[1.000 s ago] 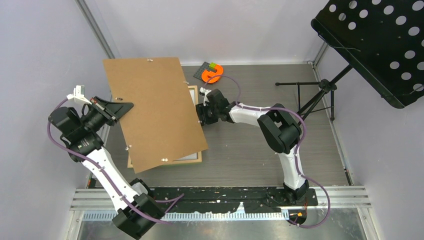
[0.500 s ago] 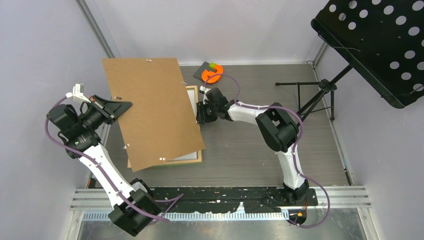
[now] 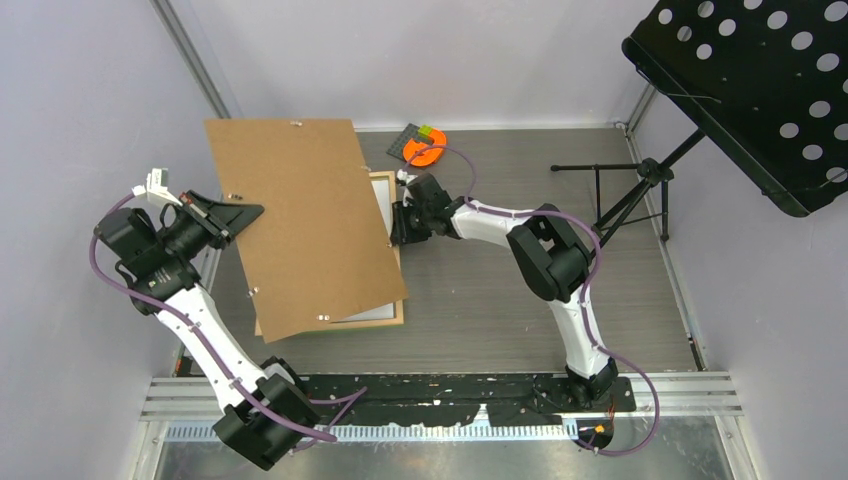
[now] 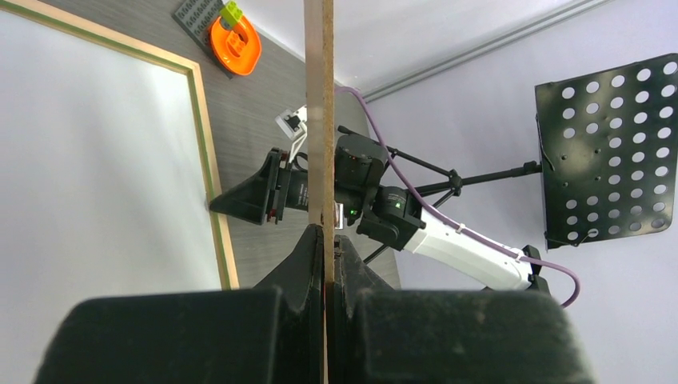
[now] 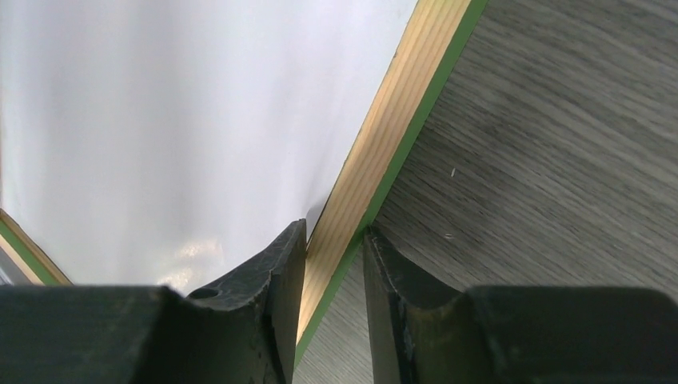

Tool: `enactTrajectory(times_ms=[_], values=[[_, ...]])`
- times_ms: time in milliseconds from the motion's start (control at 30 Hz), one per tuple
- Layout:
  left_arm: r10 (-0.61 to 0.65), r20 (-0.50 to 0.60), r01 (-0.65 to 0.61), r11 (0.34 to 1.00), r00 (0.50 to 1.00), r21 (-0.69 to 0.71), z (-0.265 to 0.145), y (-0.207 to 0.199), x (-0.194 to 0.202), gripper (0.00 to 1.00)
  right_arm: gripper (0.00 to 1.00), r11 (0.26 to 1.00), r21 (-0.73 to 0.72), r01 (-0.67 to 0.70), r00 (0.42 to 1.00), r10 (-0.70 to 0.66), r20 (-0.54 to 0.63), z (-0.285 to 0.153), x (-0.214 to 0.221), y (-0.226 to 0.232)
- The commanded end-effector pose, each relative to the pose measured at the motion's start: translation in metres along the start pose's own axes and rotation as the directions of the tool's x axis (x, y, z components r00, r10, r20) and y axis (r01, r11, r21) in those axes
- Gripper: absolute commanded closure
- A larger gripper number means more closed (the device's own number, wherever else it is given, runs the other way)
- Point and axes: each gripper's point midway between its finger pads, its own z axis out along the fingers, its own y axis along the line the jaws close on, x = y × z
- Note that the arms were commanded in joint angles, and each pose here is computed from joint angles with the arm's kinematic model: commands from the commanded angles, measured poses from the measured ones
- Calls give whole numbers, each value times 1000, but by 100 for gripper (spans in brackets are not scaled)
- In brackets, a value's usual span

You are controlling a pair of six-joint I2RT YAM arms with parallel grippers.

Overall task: Put the photo into the frame
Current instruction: Move the photo frame to the center of the board.

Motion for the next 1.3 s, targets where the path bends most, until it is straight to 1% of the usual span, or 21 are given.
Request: enactTrajectory(times_ms=[0,167,267,433,467,500,600,667,900,1000,1100,1267], values=[[43,-5,-43,999,999,30,-4,-15,-5,100,66,999,45,-13,1000,14,-11,4,2,-7],[53,-4,-53,998,999,23,-3,-10,-5,100,74,996,78,-31,1000,31,6,-5,-1,-18],[52,-5,-52,998,999,18,-2,-6,-7,100,79,993,102,-65,998,64,9,-12,4,-30],[60,-10,-60,998,998,8,-1,1,-5,100,90,982,151,-115,992,107,61,-33,8,-52],[61,-9,-61,998,998,4,-1,2,-5,100,91,981,152,-124,990,111,87,-40,2,-55],[64,-8,-64,998,998,1,-1,4,-5,100,93,977,167,-133,989,120,86,-42,7,-62],[60,-11,-60,998,998,0,0,7,-7,100,94,968,192,-161,983,139,121,-58,0,-80],[55,-17,-56,998,998,-3,1,9,-7,100,94,958,220,-182,979,157,128,-67,7,-96],[34,-28,-34,999,999,-29,3,27,2,100,94,929,280,-242,963,194,188,-106,9,-143],[33,-25,-33,999,999,-28,7,33,5,100,94,917,305,-259,960,210,184,-118,22,-159],[31,-32,-32,999,999,-19,14,36,12,100,94,905,320,-281,953,225,201,-135,26,-174],[24,-77,-21,999,997,37,38,28,26,100,95,900,330,-283,955,234,183,-150,37,-188]])
